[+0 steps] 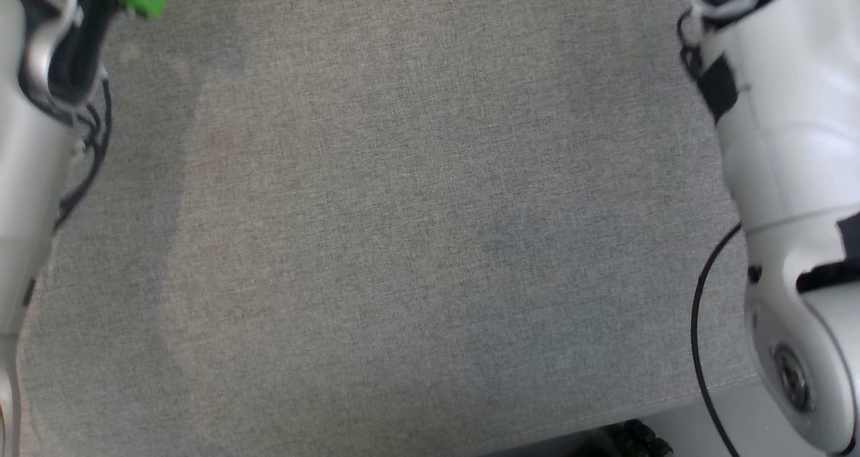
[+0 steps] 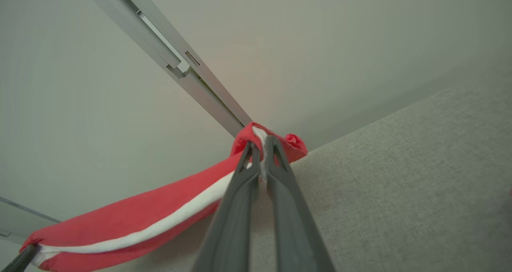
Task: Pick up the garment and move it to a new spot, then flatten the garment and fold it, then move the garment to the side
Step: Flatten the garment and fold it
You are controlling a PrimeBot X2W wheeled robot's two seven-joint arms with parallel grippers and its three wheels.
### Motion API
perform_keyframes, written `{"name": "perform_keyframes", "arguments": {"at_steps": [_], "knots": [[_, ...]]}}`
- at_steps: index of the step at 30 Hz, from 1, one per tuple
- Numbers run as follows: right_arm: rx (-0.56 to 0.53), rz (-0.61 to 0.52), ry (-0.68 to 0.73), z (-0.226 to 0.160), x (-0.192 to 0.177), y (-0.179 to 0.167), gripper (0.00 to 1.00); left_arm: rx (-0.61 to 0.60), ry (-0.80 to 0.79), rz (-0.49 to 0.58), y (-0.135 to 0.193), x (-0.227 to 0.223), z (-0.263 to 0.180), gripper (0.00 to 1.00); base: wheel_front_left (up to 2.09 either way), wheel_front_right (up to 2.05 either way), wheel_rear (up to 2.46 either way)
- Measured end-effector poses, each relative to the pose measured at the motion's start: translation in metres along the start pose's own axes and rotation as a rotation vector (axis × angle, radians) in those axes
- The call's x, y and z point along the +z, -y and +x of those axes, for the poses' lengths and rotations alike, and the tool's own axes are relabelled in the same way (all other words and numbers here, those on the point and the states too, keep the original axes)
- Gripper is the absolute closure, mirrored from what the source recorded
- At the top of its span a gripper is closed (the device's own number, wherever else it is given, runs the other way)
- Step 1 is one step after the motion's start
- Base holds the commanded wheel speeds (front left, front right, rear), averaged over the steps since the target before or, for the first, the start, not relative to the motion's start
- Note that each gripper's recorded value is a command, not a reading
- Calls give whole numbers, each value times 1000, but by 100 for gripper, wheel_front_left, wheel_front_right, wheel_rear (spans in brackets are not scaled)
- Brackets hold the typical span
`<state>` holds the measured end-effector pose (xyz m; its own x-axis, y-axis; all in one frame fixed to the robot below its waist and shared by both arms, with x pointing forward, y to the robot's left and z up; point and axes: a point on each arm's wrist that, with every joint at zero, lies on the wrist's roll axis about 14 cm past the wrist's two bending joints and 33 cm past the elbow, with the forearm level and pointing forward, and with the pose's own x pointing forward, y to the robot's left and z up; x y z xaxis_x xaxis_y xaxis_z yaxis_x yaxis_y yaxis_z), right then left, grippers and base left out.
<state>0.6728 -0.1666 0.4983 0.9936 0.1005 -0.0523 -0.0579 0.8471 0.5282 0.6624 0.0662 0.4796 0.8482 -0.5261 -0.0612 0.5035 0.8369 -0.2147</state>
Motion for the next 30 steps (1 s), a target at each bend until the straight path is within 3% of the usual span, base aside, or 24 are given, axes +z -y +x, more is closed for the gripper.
{"name": "perform_keyframes", "arguments": {"at_steps": [4, 10, 17, 24, 30], "knots": [[-55, 18, -83, -45, -52, 27, 100, -4, -66, -82, 9, -56, -42, 100, 0, 0, 0], [-140, 55, -135, -129, -79, 60, 100, 12, -124, -229, 39, -101, -117, 100, 0, 0, 0], [-226, 120, -190, -240, -80, 73, 100, 78, -185, -385, 92, -118, -209, 100, 0, 0, 0], [-245, 142, -245, -337, -61, 57, 100, 138, -190, -534, 141, -102, -282, 100, 0, 0, 0], [-220, 155, -207, -348, -39, 49, 100, 118, -131, -599, 160, -80, -291, 100, 0, 0, 0]]}}
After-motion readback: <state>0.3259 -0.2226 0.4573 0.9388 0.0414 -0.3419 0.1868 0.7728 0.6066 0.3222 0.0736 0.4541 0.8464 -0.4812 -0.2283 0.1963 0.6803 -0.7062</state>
